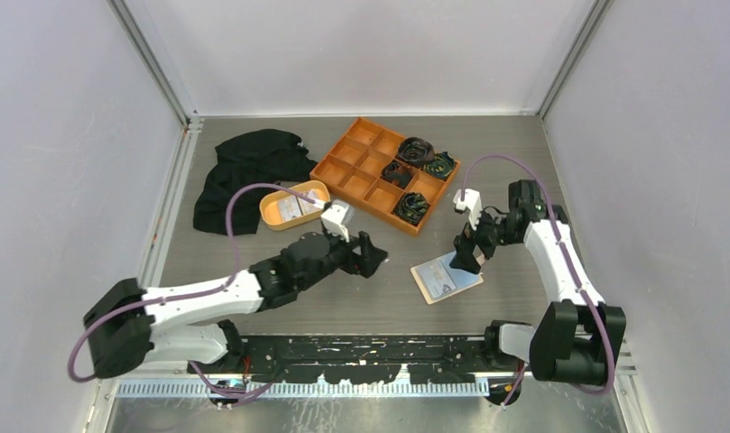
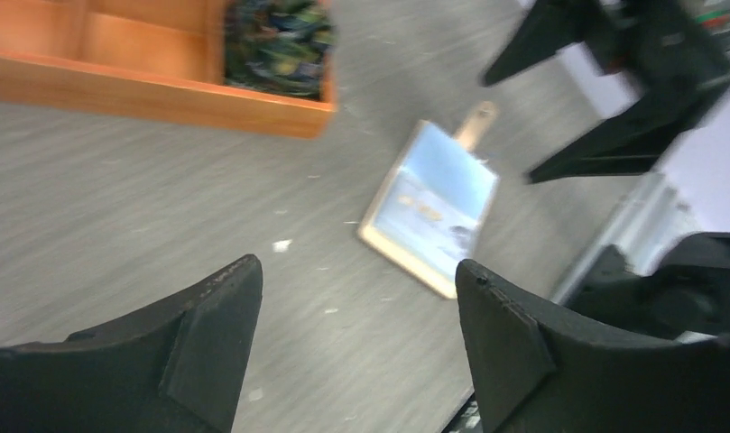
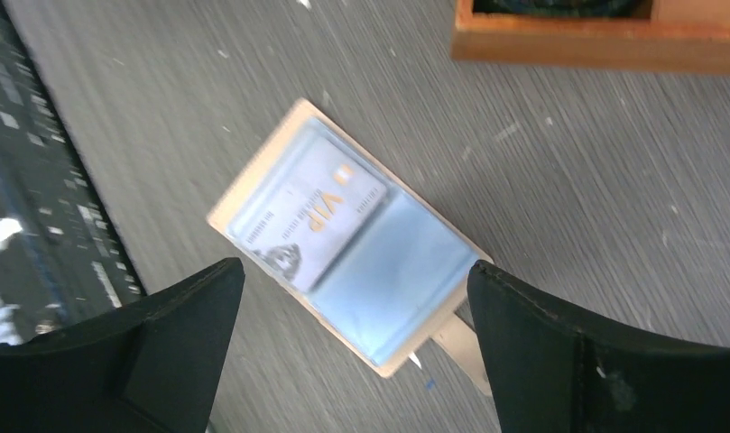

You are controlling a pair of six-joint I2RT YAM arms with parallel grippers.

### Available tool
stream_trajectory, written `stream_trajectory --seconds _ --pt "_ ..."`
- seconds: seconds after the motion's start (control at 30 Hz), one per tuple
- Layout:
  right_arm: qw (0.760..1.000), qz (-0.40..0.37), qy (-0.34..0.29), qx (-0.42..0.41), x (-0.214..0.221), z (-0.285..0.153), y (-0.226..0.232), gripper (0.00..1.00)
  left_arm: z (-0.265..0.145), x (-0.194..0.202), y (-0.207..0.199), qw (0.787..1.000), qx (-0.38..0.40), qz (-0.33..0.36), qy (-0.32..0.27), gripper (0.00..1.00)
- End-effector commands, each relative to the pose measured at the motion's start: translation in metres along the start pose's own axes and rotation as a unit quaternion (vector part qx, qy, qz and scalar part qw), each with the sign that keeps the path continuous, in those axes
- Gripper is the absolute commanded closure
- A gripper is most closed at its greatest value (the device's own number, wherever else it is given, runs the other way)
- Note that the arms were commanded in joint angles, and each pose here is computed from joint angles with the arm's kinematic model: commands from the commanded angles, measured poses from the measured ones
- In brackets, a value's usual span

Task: Put the credit cards into the card holder
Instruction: Move the storage box to the center of the board.

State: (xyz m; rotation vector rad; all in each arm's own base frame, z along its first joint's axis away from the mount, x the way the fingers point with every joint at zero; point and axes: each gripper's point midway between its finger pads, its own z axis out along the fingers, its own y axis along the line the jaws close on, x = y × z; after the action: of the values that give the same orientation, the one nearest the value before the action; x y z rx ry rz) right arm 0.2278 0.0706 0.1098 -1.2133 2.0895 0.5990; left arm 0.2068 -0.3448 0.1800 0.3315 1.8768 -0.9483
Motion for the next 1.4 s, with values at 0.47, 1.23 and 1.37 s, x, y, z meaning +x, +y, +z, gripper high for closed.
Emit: stream_trajectory --seconds 0.47,1.23,1.37 --pt "0.995 0.077 -0.038 -0.051 -0.118 0.022 0.011 0.16 -0.040 -0.067 0.229 0.926 -0.348 0.033 0.145 0.33" --pt "0.991 0.092 -0.024 -0.088 -0.105 0.034 0.020 0.17 0.053 0.010 0.193 0.931 -0.158 -0.066 0.323 0.80" --pt "0.987 0.116 -0.038 -0.101 -0.110 0.037 0.024 0.17 0.062 0.037 0.142 0.939 -0.109 -0.083 0.314 0.80"
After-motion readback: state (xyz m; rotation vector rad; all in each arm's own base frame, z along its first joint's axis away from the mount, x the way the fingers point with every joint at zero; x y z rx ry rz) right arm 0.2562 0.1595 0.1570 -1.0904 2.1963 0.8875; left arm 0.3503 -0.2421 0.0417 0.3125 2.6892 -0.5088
